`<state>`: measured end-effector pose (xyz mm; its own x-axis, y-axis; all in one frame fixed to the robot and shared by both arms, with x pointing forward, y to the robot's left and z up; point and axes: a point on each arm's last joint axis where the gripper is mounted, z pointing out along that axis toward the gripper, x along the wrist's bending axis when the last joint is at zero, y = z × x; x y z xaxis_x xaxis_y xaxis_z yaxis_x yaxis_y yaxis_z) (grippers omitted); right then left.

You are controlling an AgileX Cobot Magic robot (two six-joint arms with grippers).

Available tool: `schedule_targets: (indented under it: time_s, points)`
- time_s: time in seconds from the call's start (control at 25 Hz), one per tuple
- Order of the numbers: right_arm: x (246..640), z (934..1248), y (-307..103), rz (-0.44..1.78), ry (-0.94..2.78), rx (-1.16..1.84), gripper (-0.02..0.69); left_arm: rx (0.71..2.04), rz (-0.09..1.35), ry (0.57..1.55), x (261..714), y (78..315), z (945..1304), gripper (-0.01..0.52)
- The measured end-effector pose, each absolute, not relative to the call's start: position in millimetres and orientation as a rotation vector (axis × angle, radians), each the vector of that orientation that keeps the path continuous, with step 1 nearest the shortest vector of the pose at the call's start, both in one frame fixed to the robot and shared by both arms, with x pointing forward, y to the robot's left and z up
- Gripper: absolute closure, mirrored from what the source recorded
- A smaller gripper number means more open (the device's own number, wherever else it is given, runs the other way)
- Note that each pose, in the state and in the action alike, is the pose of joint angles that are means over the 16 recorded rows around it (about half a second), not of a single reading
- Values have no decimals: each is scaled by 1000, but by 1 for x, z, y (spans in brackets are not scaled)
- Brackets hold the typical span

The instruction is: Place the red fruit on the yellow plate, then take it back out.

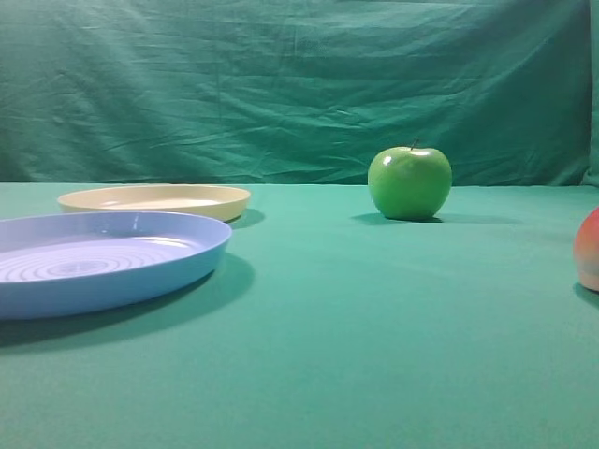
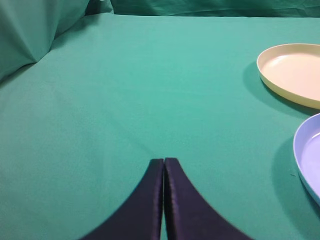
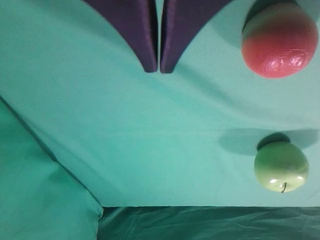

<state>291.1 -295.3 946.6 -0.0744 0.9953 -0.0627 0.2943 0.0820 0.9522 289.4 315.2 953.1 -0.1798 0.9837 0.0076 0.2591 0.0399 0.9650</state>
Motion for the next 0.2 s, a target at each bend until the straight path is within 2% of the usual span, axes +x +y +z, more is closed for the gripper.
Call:
schedule_targets:
  time_s: [0.2]
  points:
    - [291,947,-295,1043,1511,1339,665,1299,1192,1549,289,315,953,514]
